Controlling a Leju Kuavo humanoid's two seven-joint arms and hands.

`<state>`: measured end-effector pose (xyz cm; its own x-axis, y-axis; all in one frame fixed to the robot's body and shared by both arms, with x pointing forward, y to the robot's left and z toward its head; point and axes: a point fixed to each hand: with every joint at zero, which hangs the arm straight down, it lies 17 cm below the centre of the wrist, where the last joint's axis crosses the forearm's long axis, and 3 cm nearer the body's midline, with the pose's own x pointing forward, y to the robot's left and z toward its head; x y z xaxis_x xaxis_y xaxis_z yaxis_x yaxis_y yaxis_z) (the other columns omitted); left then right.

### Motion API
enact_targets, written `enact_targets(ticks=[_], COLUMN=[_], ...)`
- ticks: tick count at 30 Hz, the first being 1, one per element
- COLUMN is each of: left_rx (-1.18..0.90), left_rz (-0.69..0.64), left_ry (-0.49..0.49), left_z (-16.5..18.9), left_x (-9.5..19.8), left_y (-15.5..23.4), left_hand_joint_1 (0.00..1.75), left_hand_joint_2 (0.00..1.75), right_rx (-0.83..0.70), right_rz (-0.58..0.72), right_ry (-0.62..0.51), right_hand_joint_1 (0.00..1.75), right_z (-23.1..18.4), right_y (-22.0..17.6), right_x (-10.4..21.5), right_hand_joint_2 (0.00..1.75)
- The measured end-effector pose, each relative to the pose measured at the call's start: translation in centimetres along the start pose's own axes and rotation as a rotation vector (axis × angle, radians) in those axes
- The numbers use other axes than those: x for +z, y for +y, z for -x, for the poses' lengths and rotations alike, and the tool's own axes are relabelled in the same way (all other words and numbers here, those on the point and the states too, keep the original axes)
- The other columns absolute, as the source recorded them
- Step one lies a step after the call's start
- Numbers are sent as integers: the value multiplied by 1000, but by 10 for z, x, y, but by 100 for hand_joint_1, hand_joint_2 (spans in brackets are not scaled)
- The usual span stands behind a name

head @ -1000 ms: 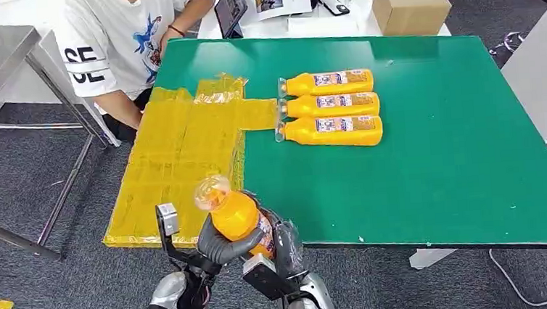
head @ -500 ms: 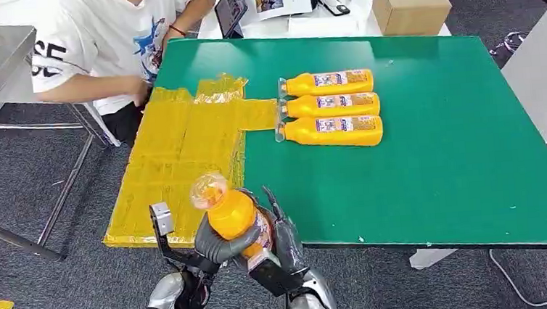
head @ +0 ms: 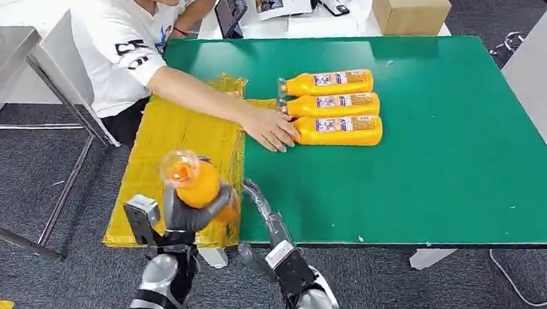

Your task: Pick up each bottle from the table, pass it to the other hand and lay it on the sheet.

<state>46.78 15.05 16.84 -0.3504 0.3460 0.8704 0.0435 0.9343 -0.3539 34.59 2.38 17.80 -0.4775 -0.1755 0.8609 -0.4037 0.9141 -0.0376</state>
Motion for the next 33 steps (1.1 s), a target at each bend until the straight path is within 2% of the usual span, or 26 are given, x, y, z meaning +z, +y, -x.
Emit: enact_targets(ticks=[6, 13, 18, 23, 27, 33], left_rx=[-241, -558, -822, -1086, -1188, -1264], left_rz=[-119, -129, -32, 164, 311, 434], left_ry=[-100, -184, -198, -187, -159, -96], left_z=[-16, -30, -21, 10, 36, 65], left_x=[-17, -32, -44, -49, -42, -27], left_y=[44, 52, 46, 39, 43, 59], left_hand_joint_1=[175, 175, 175, 175, 175, 175], left_hand_joint_2=[175, 175, 175, 175, 175, 175], right_rx=[45, 55, 46, 20, -5, -27], right_rz=[125, 285, 360, 355, 333, 311], right_ry=[-112, -221, -284, -304, -308, -308], right_hand_joint_1=[0, 0, 0, 0, 0, 0], right_z=[-44, -90, -116, -123, -124, -124], right_y=[-30, -71, -94, -98, -97, -94], right_x=[-12, -24, -28, -30, -32, -33], right_hand_joint_2=[0, 0, 0, 0, 0, 0])
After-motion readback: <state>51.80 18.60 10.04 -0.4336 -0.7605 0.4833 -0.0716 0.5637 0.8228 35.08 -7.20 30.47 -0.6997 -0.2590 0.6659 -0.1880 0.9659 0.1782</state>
